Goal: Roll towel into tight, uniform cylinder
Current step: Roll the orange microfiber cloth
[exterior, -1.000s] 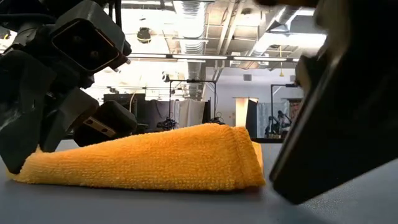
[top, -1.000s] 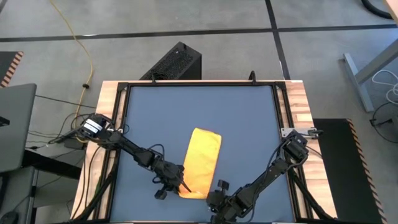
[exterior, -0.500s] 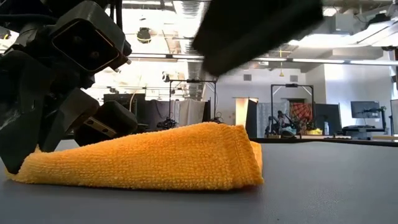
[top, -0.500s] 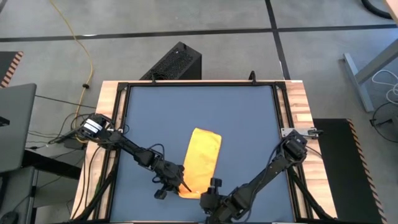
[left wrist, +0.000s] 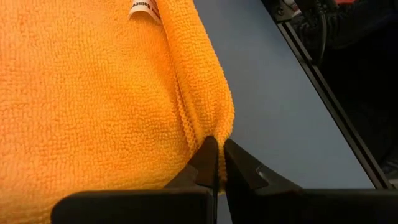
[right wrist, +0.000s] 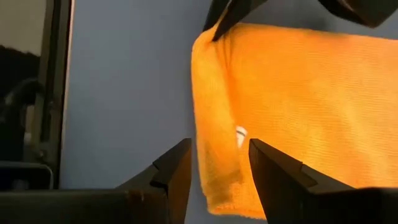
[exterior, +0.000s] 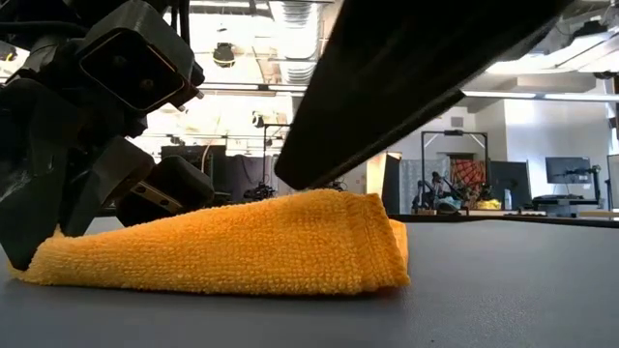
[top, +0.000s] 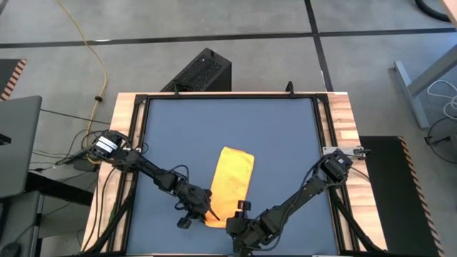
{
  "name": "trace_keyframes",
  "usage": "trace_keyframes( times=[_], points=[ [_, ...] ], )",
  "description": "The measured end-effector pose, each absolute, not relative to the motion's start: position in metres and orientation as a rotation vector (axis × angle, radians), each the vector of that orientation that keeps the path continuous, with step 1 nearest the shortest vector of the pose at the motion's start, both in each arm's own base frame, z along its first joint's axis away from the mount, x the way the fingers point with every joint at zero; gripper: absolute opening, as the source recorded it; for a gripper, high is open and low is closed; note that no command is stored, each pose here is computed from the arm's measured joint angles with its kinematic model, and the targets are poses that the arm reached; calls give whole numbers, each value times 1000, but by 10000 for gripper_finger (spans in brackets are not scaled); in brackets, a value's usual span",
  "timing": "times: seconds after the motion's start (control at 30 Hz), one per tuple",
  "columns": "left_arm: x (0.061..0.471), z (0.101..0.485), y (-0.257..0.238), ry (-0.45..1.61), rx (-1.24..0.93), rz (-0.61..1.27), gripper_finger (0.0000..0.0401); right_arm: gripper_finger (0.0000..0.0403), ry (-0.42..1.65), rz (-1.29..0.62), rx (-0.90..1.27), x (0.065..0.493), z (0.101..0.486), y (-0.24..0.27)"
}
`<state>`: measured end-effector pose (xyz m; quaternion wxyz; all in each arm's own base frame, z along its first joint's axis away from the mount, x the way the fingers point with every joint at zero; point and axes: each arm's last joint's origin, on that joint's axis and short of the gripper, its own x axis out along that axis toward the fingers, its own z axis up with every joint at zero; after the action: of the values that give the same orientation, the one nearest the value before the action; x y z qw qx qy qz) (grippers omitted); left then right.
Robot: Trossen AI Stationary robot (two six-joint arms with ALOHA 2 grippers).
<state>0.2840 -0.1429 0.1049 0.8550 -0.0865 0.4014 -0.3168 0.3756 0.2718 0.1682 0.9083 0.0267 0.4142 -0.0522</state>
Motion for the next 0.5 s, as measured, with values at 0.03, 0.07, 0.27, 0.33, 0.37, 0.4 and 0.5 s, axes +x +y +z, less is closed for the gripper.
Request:
trace_keyframes(
  times=[0.03, 0.07, 0.27, 0.33, 0.37, 0.4, 0.5],
  points=[
    [284, 105, -143, 844, -182, -666, 0, 181, 853, -111, 65, 377, 164, 273],
    [284, 105, -143, 843, -182, -666, 0, 177, 852, -112, 70, 378, 161, 274],
    [284, 106, -143, 838, -184, -672, 0, 115, 880, -104, 98, 379, 143, 279],
    [285, 106, -143, 837, -187, -678, 0, 81, 871, -107, 129, 380, 144, 280],
    [285, 108, -143, 832, -189, -681, 0, 62, 869, -107, 134, 379, 144, 281],
    [284, 109, -142, 829, -190, -684, 0, 44, 863, -102, 141, 379, 144, 282],
    [284, 116, -140, 820, -194, -684, 0, 17, 832, -87, 164, 380, 147, 286]
  ],
)
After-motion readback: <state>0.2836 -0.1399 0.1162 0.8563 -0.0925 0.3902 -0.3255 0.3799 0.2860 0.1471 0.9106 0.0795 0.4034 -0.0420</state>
